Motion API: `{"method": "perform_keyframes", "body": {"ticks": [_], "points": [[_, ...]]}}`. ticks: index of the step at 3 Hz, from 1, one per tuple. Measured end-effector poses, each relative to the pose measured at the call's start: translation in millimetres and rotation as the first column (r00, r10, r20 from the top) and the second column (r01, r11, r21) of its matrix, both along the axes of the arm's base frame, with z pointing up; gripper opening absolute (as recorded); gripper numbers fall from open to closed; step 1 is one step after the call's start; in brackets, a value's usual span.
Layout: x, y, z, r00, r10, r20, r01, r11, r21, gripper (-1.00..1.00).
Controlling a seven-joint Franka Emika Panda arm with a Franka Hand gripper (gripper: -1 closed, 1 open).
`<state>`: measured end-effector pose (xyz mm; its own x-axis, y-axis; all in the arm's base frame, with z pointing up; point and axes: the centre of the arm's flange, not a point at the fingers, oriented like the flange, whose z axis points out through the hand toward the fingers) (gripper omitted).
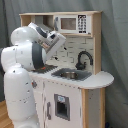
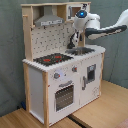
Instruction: Play with the kitchen
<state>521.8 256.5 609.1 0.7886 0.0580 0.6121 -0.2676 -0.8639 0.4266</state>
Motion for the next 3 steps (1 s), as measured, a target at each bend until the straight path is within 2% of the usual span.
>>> {"method": "perform_keyframes", "body": {"ticks": [1,2,3], "points": [[11.0,-23.2,-18.1,0.9933,-0.042,-0.108,0.050,0.996,0.074,1.00],[12.6,-38.1,-33.6,0.9730,-0.090,-0.213,0.116,0.987,0.113,1.00],[9.2,-50.5,-46.4,0.9377,-0.143,-0.317,0.193,0.972,0.133,1.00]]}}
